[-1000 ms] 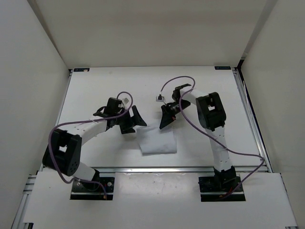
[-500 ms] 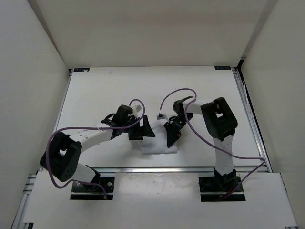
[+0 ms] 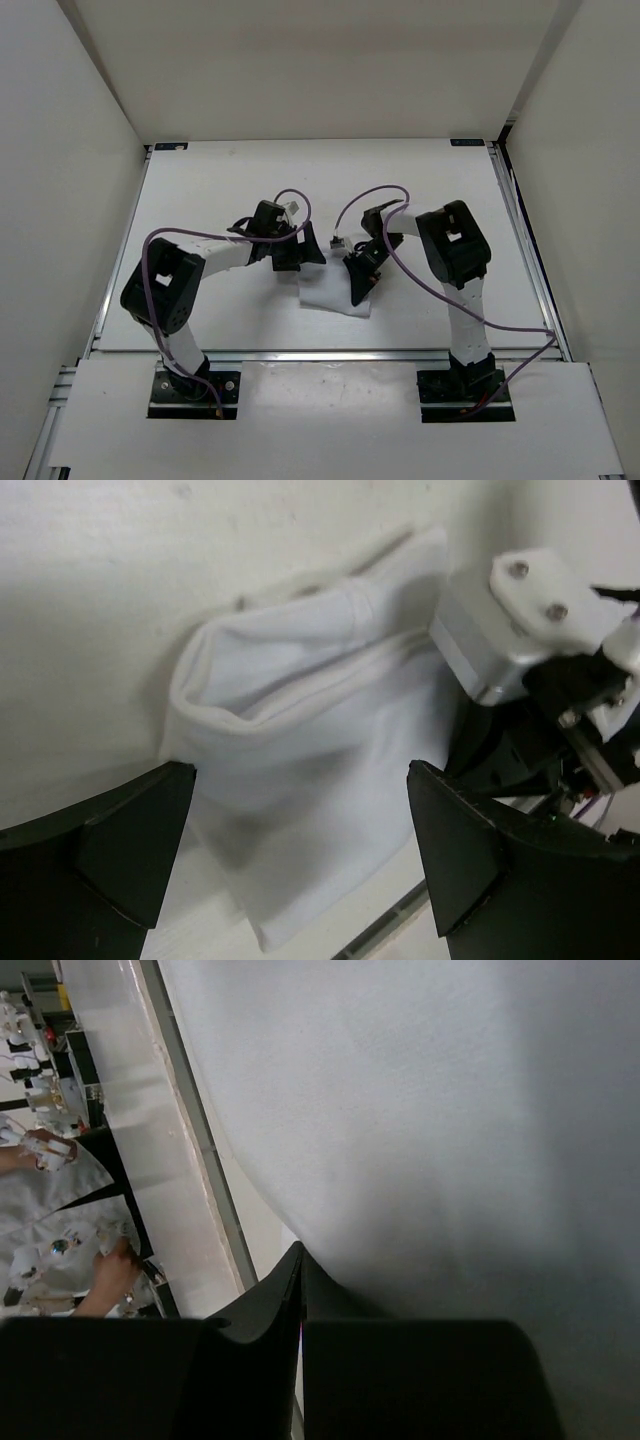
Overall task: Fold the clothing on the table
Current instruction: Fold the skirt
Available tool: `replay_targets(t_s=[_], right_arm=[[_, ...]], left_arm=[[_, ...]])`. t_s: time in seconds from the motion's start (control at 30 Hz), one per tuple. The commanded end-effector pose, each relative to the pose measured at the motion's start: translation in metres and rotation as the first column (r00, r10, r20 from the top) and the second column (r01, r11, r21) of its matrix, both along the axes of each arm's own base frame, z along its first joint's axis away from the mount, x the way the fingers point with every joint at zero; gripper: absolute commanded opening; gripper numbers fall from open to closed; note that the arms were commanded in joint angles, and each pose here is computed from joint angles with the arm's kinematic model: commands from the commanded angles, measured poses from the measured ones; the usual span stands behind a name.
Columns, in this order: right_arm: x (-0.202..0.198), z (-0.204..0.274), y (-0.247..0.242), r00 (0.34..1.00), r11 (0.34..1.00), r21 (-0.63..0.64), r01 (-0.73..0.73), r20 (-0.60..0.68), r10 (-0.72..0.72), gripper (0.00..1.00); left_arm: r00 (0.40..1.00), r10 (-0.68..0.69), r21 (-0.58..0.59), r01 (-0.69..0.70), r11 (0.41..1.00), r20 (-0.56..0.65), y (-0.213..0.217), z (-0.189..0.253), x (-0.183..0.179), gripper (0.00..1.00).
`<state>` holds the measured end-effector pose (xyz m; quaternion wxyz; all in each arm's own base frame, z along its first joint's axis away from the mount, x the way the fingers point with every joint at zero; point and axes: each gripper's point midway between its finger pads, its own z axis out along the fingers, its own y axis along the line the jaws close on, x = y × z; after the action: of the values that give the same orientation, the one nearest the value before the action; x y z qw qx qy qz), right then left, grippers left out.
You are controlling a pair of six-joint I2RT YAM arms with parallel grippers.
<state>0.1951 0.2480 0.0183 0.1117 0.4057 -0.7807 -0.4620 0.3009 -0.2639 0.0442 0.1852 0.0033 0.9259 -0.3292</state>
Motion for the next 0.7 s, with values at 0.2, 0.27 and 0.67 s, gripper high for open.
replay_targets(t_s=[0.2, 0.27, 0.67], right_arm=[[0.077, 0.068, -0.023, 0.943, 0.975, 0.103, 0.198, 0.252, -0.218, 0.03], [0.104, 0.091, -0.035, 0.874, 0.956, 0.079, 0.282, 0.390, -0.290, 0.10], [0.112, 0.140, -0.087, 0.650, 0.885, 0.011, 0.466, 0.674, -0.351, 1.00]], left_arm=[[0.971, 0.018, 0.124, -0.049, 0.991, 0.237, 0.018, 0.074, 0.034, 0.99], [0.953, 0.060, 0.227, -0.131, 0.965, 0.296, 0.041, 0.090, 0.040, 0.98], [0.969, 0.214, 0.441, -0.247, 0.863, 0.125, 0.152, 0.094, -0.023, 0.99]])
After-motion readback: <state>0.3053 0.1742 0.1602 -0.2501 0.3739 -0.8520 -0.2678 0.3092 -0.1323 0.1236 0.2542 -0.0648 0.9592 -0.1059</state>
